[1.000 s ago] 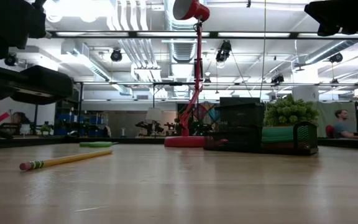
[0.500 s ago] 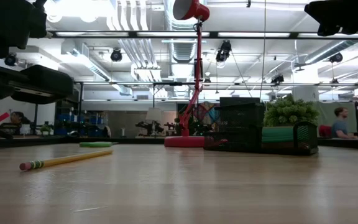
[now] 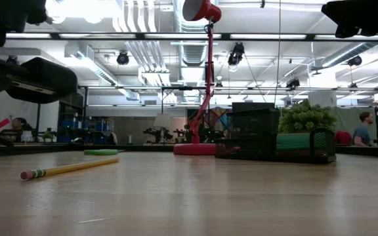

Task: Pick and place office supplies into organizer
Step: Put the blue pencil into the desk organizer

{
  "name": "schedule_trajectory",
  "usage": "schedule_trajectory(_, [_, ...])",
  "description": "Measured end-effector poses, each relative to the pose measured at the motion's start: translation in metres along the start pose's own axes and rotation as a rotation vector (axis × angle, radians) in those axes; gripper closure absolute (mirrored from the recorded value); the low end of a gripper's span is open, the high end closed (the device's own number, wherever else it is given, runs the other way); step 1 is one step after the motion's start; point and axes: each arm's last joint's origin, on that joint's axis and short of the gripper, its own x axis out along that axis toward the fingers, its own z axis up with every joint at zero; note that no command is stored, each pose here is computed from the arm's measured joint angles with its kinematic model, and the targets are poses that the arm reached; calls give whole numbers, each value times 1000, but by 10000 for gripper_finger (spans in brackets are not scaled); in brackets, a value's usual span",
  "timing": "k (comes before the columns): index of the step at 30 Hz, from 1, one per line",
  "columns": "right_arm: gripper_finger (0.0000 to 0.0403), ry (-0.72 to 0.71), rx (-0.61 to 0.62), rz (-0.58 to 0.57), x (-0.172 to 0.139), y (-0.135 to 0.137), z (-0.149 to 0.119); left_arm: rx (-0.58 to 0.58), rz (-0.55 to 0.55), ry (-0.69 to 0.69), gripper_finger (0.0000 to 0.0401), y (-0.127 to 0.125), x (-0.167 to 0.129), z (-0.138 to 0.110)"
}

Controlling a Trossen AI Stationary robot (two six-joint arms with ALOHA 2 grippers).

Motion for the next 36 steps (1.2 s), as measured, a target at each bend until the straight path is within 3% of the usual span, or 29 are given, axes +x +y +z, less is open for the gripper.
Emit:
schedule_trajectory(15, [346, 0, 0, 0, 0, 0, 0, 11, 18, -121, 397, -6, -36, 30])
schedule_trajectory(29, [346, 0, -1, 0, 0, 0, 0, 175, 208, -240, 397, -3, -57, 51])
schedule_trajectory(36, [346, 0, -1, 0, 0, 0, 0, 322, 293, -393, 397, 4, -66, 70])
